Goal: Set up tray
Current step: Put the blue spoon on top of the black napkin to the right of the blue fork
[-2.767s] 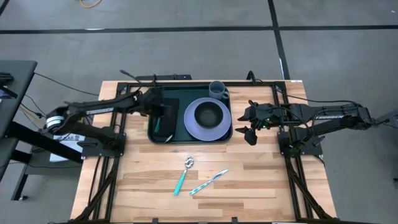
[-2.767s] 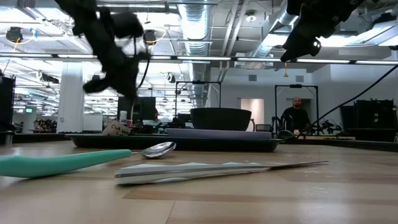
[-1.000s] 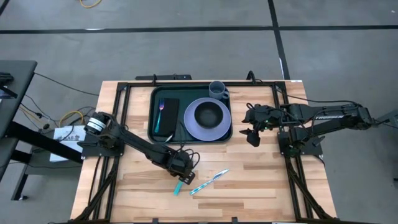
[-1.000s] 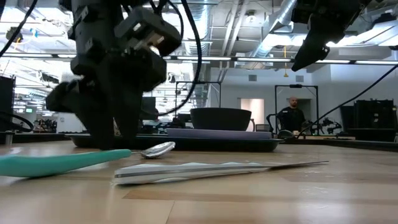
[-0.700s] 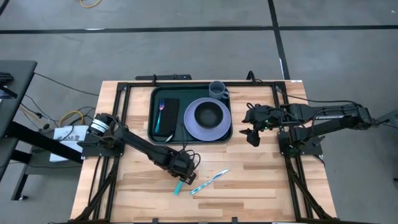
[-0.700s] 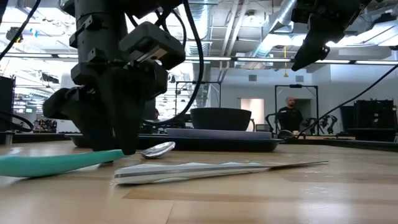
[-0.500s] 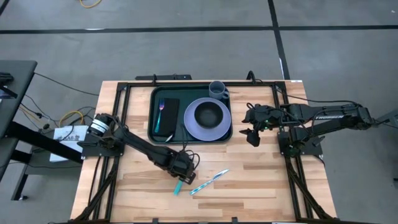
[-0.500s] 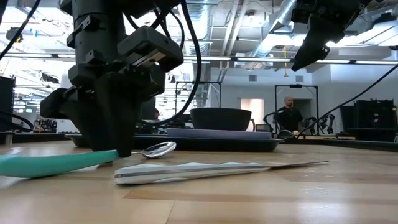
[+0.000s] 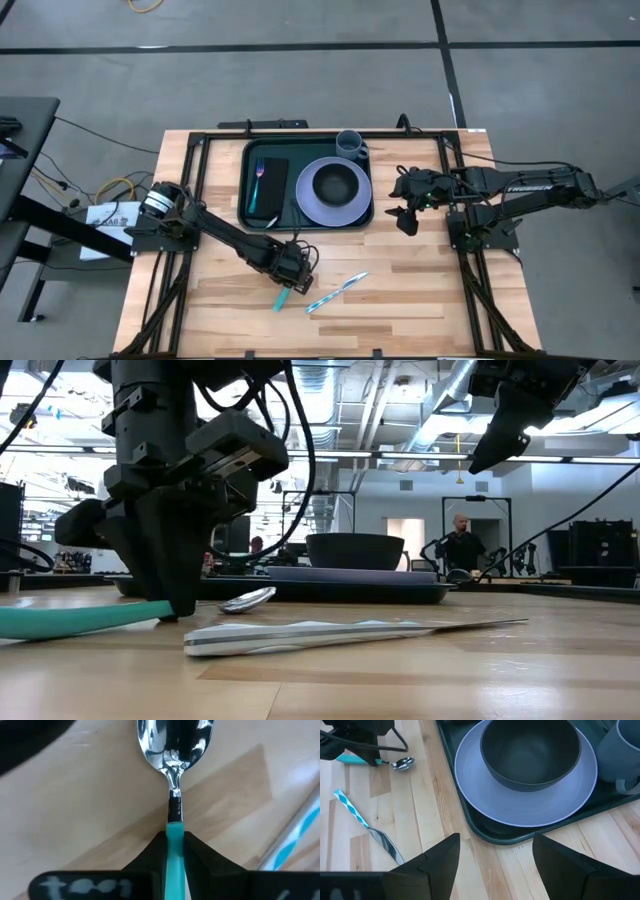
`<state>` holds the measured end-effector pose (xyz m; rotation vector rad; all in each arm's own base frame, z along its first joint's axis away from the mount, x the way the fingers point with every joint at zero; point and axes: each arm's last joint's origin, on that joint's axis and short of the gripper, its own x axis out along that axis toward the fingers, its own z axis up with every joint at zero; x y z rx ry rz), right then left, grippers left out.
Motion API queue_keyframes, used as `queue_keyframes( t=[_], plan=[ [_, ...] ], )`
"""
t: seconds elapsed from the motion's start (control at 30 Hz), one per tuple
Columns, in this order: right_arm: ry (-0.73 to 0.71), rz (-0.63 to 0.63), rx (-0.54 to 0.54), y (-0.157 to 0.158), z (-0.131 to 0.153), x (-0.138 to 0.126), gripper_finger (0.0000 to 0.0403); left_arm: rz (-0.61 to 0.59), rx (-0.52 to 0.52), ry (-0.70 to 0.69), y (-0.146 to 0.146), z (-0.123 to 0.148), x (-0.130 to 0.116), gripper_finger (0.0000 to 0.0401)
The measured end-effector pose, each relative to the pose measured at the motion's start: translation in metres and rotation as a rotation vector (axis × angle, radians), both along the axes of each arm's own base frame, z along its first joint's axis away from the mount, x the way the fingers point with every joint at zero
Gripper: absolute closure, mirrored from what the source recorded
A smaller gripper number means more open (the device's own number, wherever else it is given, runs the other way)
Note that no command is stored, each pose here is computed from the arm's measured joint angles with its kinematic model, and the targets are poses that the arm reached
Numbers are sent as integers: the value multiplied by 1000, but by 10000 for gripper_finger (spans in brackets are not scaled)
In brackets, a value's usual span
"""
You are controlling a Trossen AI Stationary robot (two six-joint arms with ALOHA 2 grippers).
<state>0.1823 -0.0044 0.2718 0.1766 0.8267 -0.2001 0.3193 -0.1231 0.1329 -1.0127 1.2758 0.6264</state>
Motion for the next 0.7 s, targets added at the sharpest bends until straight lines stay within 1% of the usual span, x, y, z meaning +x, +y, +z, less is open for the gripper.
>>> queue_keyframes(
  t=[0.13, 0.27, 0.33, 0.4, 0.47, 0.53, 0.7],
  plan=[
    [1, 5, -4, 0, 0, 0, 163, 92, 78, 5, 5, 17, -13, 376],
    [3, 17, -15, 0, 0, 0, 163, 177, 107, -69, 11, 53, -25, 376],
    [3, 21, -18, 0, 0, 0, 163, 196, 141, -93, 16, 68, -34, 376],
    [3, 22, -19, 0, 0, 0, 163, 235, 179, -152, 26, 86, -40, 376],
    [3, 21, -19, 0, 0, 0, 163, 284, 223, -180, 43, 102, -47, 376],
    [3, 21, -19, 0, 0, 0, 163, 313, 277, -167, 68, 114, -54, 376],
    [4, 22, -19, 0, 0, 0, 163, 302, 320, -175, 141, 138, -68, 376]
  ],
)
